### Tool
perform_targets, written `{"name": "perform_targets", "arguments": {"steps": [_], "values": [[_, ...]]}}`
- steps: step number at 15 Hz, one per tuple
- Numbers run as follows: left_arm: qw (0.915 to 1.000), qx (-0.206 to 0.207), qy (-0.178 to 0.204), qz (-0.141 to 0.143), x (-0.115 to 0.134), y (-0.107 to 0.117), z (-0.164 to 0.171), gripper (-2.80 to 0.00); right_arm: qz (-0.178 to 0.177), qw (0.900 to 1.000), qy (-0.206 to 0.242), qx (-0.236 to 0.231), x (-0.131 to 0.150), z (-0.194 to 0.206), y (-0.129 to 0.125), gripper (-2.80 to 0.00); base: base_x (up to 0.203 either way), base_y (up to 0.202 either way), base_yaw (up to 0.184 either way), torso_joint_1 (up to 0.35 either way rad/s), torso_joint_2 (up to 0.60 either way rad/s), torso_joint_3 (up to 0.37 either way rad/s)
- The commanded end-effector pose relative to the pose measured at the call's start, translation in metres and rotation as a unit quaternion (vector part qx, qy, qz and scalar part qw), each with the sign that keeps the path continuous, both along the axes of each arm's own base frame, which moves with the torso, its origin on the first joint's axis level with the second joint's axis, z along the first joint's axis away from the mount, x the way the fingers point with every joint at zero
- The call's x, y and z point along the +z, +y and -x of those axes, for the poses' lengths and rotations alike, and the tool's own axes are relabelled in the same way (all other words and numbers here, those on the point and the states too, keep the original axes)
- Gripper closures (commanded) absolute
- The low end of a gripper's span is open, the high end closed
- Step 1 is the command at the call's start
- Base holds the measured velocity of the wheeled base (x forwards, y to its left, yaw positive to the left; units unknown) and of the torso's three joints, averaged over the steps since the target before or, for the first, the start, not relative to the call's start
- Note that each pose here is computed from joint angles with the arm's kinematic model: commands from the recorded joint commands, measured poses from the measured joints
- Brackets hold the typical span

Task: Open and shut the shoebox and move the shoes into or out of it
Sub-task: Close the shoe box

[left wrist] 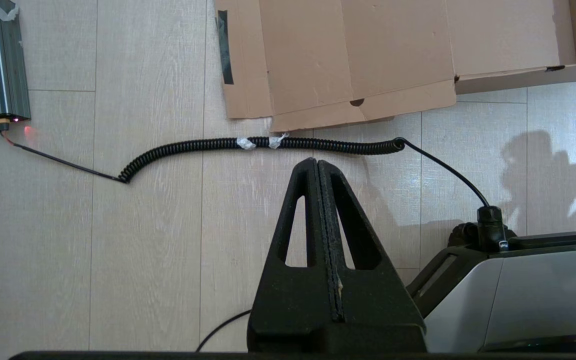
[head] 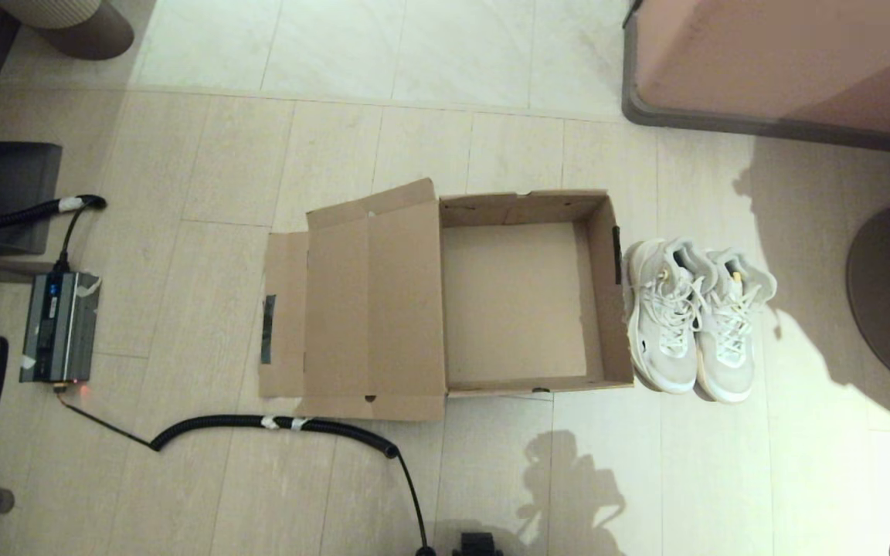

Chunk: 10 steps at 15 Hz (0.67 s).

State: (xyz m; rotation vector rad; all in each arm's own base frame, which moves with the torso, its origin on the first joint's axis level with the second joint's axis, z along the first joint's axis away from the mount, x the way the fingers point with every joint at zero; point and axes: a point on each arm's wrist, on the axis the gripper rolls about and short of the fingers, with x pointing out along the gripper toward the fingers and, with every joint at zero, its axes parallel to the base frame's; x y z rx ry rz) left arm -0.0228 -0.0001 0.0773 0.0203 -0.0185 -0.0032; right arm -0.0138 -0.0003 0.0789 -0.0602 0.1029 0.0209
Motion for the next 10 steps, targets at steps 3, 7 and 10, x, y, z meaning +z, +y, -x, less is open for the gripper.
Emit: {"name": "perform_targets", "arguments": {"steps": [3,7,10], "values": [[1.0,0.0,0.004,0.0,-0.0021,0.0,-0.0006,0.0,-0.029,0.998,-0.061,-0.018,-0.0038,0.0079,-0.0002,0.0,0.0,0.0,0.0,0.0,0.0,0.0],[1.0,0.0,0.004,0.0,-0.0021,0.0,-0.0006,0.0,-0.045,0.997,-0.062,-0.019,-0.0034,0.0079,-0.0003,0.0,0.0,0.0,0.0,0.0,0.0,0.0],[1.0,-0.001,0.004,-0.003,-0.0021,-0.0001,-0.0006,0.0,-0.051,0.997,-0.062,-0.019,-0.0034,0.0079,-0.0003,0.0,0.0,0.0,0.0,0.0,0.0,0.0]]}}
